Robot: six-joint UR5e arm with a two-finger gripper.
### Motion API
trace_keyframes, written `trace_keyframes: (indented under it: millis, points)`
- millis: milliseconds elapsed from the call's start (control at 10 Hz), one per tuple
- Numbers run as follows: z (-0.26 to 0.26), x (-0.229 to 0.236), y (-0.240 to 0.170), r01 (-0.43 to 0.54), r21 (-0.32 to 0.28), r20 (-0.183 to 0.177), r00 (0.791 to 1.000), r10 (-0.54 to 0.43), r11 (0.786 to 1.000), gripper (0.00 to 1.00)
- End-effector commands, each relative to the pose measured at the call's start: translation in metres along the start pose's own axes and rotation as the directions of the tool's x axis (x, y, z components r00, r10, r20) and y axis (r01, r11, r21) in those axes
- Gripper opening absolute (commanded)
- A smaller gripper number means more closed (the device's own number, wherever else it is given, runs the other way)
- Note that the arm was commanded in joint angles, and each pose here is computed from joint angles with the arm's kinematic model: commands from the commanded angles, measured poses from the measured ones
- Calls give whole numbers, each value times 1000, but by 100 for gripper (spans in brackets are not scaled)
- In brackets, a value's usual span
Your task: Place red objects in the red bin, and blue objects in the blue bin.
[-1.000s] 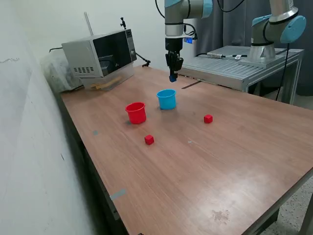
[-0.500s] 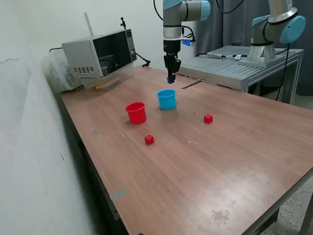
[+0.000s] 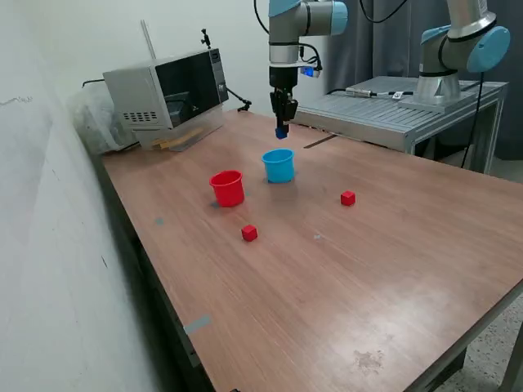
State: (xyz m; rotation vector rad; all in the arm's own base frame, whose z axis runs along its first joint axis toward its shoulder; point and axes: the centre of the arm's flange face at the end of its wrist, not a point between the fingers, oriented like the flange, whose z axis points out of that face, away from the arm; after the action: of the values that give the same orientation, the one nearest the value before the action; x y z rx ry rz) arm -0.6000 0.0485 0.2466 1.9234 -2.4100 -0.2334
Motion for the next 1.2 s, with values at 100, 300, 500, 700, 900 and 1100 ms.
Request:
trace_keyframes:
  millis: [100,300,500,700,900,1100]
  points:
    - [-1,-1,0,19,-4,1,1000,-19,1000,100]
    - [-1,-4,1,14,-14,2,1000,-14,1000,100]
    - [-2,-20,3,-10,-14,7,1000,10,1000,100]
    - [-6,-11,-5,61,-8,7,998,-61,998,100]
    - [-47,6,-45,144,-40,7,990,-144,989,100]
    - [-92,78,-121,332,-34,-15,943,-333,943,100]
